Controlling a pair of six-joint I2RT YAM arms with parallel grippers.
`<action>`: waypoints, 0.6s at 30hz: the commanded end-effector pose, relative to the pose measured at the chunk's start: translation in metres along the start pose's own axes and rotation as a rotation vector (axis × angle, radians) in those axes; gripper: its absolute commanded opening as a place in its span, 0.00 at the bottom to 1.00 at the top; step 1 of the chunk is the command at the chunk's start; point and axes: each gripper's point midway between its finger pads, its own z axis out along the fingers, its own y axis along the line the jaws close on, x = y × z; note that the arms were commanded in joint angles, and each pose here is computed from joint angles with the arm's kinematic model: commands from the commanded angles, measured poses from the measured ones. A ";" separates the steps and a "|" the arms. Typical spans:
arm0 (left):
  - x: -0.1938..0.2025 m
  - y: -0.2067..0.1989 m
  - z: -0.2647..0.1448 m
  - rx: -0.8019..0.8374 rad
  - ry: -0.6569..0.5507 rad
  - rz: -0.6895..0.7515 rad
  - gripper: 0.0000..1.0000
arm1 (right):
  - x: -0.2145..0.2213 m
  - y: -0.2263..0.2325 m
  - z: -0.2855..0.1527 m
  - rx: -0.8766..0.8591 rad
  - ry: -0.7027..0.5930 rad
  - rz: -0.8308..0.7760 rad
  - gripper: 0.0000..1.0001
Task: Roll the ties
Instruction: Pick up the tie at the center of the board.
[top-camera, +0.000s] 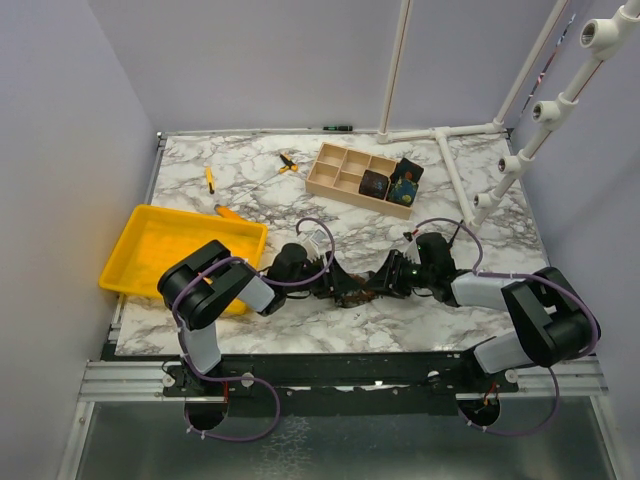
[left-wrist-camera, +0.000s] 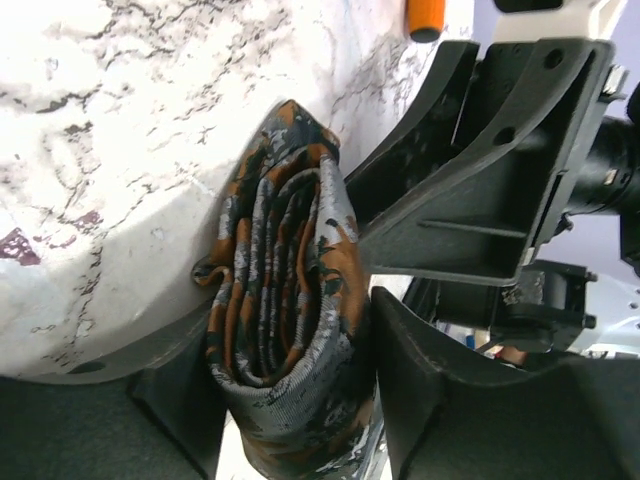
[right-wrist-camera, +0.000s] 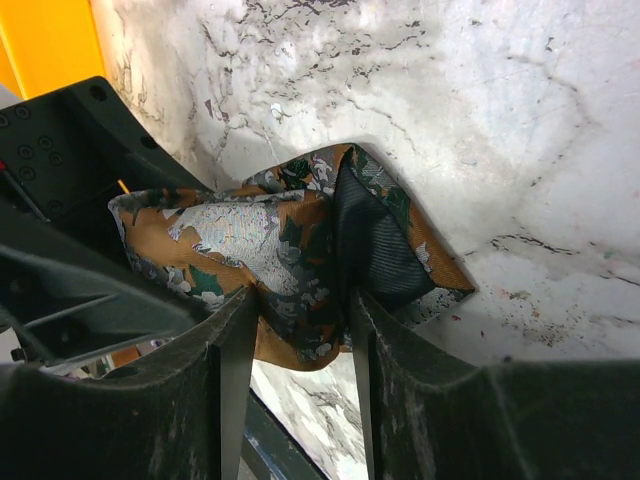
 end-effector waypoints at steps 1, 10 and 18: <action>0.021 -0.010 0.001 0.055 0.087 -0.017 0.50 | 0.035 -0.054 -0.002 0.194 0.074 0.069 0.44; 0.021 -0.012 0.001 0.064 0.095 -0.017 0.45 | 0.033 -0.052 -0.007 0.197 0.060 0.054 0.44; 0.028 0.020 -0.011 -0.107 0.077 -0.103 0.99 | 0.021 -0.047 -0.015 0.219 0.019 -0.002 0.45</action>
